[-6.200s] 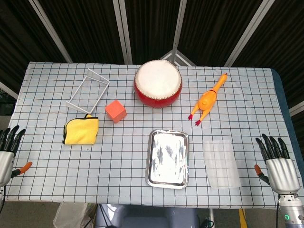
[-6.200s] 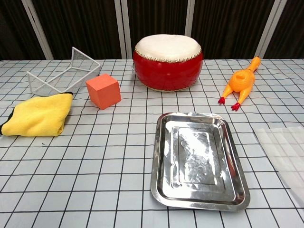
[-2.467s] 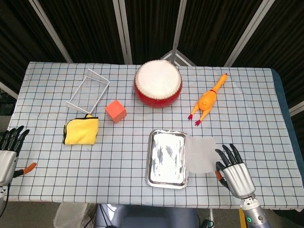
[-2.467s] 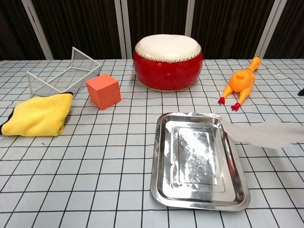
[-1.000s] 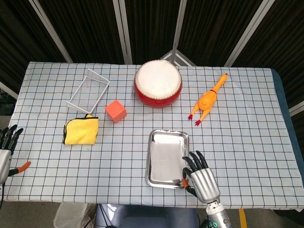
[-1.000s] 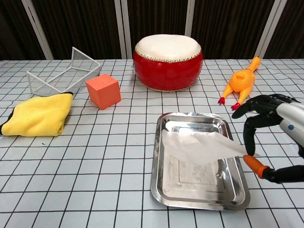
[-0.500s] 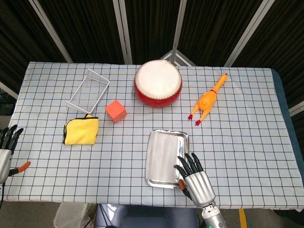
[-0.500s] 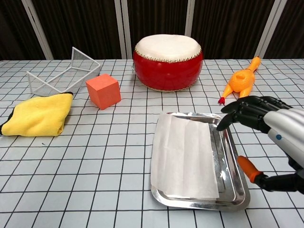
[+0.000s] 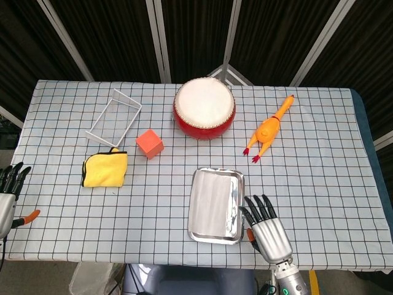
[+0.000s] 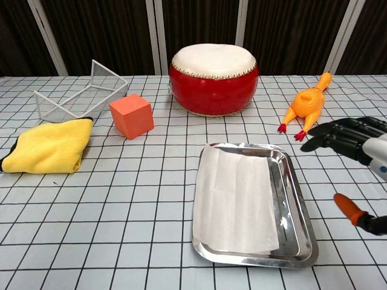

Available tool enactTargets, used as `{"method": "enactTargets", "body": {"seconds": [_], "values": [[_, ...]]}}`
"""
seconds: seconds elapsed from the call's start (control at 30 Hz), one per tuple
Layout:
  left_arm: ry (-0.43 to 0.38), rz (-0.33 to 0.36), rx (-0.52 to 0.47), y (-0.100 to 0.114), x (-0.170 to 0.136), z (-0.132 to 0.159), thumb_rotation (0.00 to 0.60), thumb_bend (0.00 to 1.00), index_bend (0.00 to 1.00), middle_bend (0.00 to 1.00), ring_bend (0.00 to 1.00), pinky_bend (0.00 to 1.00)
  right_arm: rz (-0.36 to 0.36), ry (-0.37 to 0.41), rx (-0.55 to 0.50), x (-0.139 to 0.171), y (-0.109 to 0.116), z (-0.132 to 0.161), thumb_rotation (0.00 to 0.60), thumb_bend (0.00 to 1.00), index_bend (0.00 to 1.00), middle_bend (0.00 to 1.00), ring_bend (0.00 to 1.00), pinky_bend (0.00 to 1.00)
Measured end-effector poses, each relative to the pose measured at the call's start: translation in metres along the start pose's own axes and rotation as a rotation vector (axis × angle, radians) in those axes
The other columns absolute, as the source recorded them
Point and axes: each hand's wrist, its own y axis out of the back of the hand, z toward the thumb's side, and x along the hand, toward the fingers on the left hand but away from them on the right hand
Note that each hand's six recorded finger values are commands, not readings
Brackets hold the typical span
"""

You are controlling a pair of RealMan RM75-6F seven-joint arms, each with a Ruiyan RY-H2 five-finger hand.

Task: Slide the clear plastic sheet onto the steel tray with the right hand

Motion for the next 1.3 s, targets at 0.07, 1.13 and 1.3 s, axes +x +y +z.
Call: {"method": "enactTargets", "body": {"seconds": [0.07,1.13,1.3], "values": [[-0.002,-0.001,0.001,0.0,0.0,0.0,0.6,0.0,0.0,0.0,0.0,0.0,0.024,0.002,0.02,0.003,-0.001,-0.008,0.6,0.83,0.2,0.12,0.01,0.0],[0.121,-0.043,0.045,0.001,0.006,-0.019,0.6,0.0,0.0,0.0,0.0,0.0,0.305,0.389,0.406,-0.073,-0.041,0.023,0.6,1.0,0.24,0.12,0.0,0.0],[0.137,-0.043,0.053,0.002,0.006,-0.021,0.6,0.0,0.0,0.0,0.0,0.0,0.323,0.398,0.406,-0.08,-0.046,0.03,0.6,1.0,0.24,0.12,0.0,0.0]]}}
